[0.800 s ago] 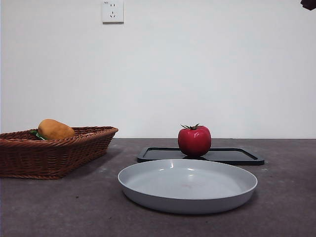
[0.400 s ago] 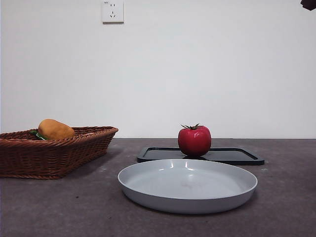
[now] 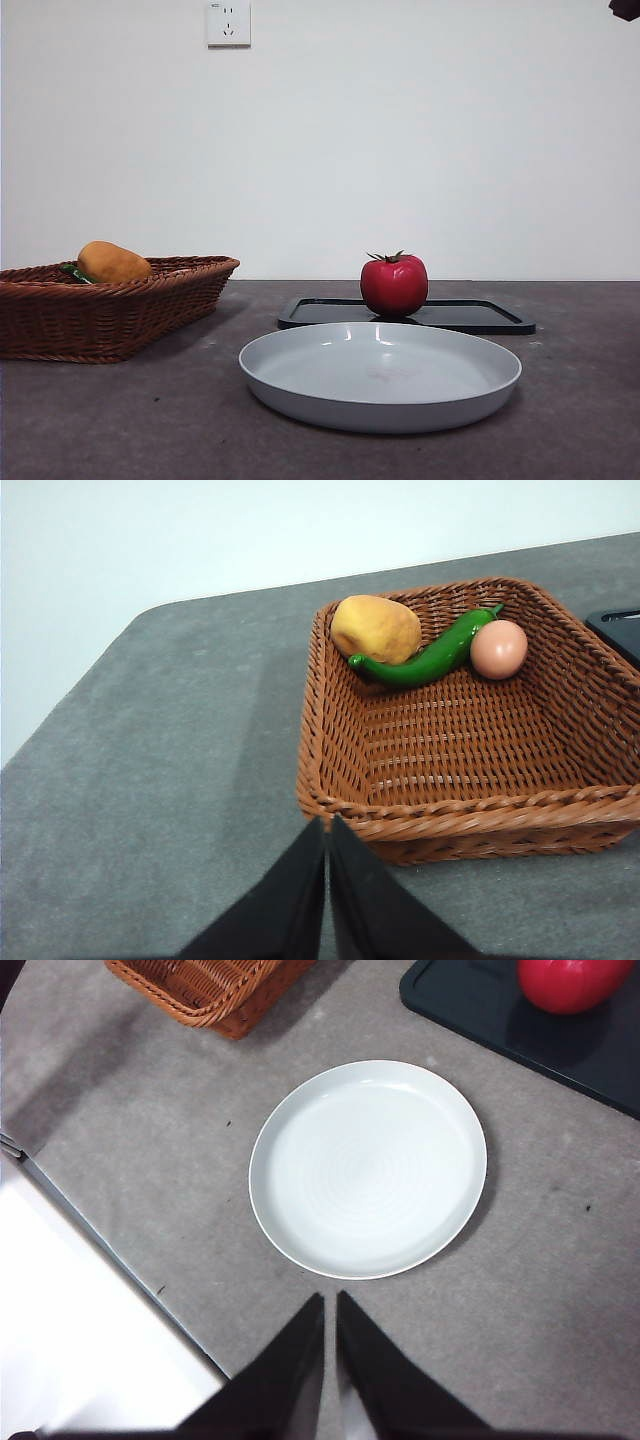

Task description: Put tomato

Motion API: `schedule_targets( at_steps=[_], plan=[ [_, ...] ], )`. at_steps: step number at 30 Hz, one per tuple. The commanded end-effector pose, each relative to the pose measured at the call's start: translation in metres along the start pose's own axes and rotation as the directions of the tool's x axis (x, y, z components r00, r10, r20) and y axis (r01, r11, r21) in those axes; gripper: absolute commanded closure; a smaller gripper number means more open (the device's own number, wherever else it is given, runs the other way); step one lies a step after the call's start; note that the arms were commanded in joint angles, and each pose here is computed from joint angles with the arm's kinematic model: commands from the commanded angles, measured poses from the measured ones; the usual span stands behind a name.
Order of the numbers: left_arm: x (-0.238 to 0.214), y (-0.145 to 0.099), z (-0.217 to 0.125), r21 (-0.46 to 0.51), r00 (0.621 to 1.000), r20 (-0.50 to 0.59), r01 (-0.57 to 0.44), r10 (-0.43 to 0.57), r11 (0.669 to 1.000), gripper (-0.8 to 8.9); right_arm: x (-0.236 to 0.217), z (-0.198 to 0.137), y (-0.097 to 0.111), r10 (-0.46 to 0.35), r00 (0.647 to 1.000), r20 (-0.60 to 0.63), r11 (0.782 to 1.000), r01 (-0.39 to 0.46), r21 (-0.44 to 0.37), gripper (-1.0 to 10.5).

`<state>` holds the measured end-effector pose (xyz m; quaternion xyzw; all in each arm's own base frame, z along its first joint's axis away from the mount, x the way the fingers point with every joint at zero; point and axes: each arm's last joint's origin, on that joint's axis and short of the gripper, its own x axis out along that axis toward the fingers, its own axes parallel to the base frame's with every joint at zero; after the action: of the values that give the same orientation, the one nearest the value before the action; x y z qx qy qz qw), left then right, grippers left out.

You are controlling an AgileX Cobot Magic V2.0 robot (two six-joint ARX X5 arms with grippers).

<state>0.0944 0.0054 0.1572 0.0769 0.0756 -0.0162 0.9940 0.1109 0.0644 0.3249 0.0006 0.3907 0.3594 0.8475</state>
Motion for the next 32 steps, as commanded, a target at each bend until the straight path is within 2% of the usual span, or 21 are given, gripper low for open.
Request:
schedule_targets(
  at_steps=[1, 4, 8, 10, 13, 17, 19, 21, 22, 25, 28, 32],
  plan=[
    [0.001, -0.001, -0.006, -0.008, 0.999, -0.039, 0.007, -0.007, 1.000, 8.06, 0.000, 0.003, 0.001, 0.007, 1.000, 0.010, 1.000, -0.007, 0.002, 9.4],
    [0.001, -0.001, -0.006, -0.008, 0.999, -0.039, 0.007, -0.007, 1.000, 8.06, 0.000, 0.003, 0.001, 0.003, 1.000, 0.011, 1.000, -0.003, -0.005, 9.4],
    [0.001, -0.001, -0.006, -0.008, 0.999, -0.040, 0.007, -0.007, 1.000, 8.06, -0.001, 0.004, -0.003, -0.127, 0.992, 0.020, 0.990, 0.128, -0.060, 9.4],
    [0.001, -0.001, -0.006, -0.008, 0.999, -0.039, 0.007, -0.007, 1.000, 8.06, -0.001, 0.004, -0.004, -0.161, 0.987, 0.021, 0.985, 0.162, -0.060, 9.4],
    [0.001, -0.001, -0.006, -0.008, 0.999, -0.039, 0.007, -0.007, 1.000, 8.06, -0.002, 0.004, -0.004, -0.166, 0.986, 0.027, 0.984, 0.167, -0.060, 9.4],
    [0.001, -0.001, -0.006, -0.008, 0.999, -0.039, 0.007, -0.007, 1.000, 8.06, -0.014, 0.001, -0.005, -0.191, 0.977, 0.094, 0.978, 0.198, -0.070, 9.4],
    [0.001, -0.001, -0.006, -0.008, 0.999, -0.039, 0.007, -0.007, 1.000, 8.06, -0.023, 0.002, -0.008, -0.227, 0.957, 0.179, 0.971, 0.237, -0.034, 9.4],
    [0.001, -0.001, -0.006, -0.008, 0.999, -0.039, 0.007, -0.007, 1.000, 8.06, -0.031, 0.002, -0.012, -0.274, 0.915, 0.296, 0.958, 0.287, -0.001, 9.4],
    [0.001, -0.001, -0.006, -0.008, 0.999, -0.039, 0.007, -0.007, 1.000, 8.06, -0.035, 0.001, -0.015, -0.301, 0.881, 0.364, 0.948, 0.318, 0.013, 9.4],
    [0.001, -0.001, -0.006, -0.008, 0.999, -0.039, 0.007, -0.007, 1.000, 8.06, -0.038, -0.016, -0.028, -0.398, 0.708, 0.584, 0.897, 0.435, 0.083, 9.4],
    [0.001, -0.001, -0.006, -0.008, 0.999, -0.039, 0.007, -0.007, 1.000, 8.06, -0.022, -0.045, -0.044, -0.471, 0.549, 0.691, 0.837, 0.525, 0.153, 9.4],
    [0.001, -0.001, -0.006, -0.008, 0.999, -0.040, 0.007, -0.007, 1.000, 8.06, 0.001, -0.074, -0.058, -0.547, 0.436, 0.715, 0.777, 0.581, 0.241, 9.4]
  ],
)
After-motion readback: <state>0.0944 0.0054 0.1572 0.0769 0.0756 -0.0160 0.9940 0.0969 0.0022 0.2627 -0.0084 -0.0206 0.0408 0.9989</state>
